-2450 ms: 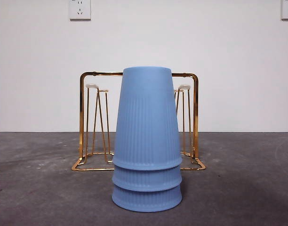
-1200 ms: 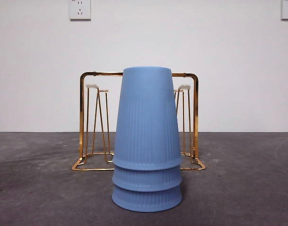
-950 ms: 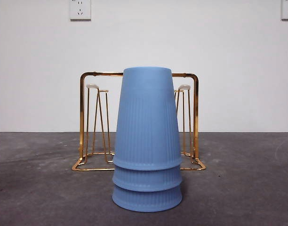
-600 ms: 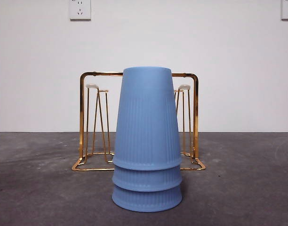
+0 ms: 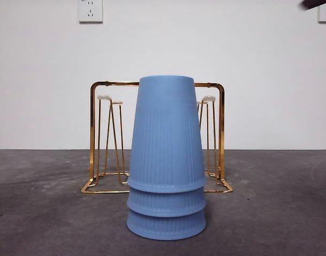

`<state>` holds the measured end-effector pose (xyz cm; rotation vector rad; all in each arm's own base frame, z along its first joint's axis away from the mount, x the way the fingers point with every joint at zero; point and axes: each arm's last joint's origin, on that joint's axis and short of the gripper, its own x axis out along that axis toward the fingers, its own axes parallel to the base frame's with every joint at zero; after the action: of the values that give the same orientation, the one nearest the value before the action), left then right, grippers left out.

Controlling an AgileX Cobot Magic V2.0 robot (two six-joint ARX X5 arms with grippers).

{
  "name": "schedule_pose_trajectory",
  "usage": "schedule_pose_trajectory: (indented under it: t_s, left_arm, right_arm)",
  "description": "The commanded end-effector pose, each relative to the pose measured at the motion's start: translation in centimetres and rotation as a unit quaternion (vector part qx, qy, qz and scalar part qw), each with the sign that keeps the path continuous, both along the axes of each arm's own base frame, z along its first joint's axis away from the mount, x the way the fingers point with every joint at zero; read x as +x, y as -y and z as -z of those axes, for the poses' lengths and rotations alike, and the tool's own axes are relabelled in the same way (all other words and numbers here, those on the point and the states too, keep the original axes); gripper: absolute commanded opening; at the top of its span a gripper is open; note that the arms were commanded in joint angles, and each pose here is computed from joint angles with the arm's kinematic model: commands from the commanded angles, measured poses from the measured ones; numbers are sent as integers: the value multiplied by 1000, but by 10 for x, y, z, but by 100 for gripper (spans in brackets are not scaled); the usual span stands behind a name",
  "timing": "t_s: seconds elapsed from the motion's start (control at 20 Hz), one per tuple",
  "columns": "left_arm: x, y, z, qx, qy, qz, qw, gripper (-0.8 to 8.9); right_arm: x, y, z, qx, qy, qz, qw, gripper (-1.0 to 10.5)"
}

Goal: Pick the top cup and place it on cupholder, pick up the mid cup and place it on cupholder, last pick the bottom cup and place it on cupholder.

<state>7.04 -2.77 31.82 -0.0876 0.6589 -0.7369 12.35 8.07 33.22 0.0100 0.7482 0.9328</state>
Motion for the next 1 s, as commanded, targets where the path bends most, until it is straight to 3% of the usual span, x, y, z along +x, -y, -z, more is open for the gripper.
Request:
schedule_pose_trajectory:
  t_s: [0.05,0.35,0.55,1.0]
  left_arm:
    - [0,0,-6,-6,11,6,1000,409]
    - [0,0,-6,-6,11,6,1000,409]
    - [0,0,-6,-6,11,6,1000,409]
    - [0,0,-6,-6,11,6,1000,409]
  right_arm:
    - [11,-19,-6,6,9,-22,1000,426]
    - [35,-70,6,-14,24,-59,998,444]
    - [44,-98,23,-51,29,-58,997,447]
    - [56,-129,50,-88,28,-60,994,496]
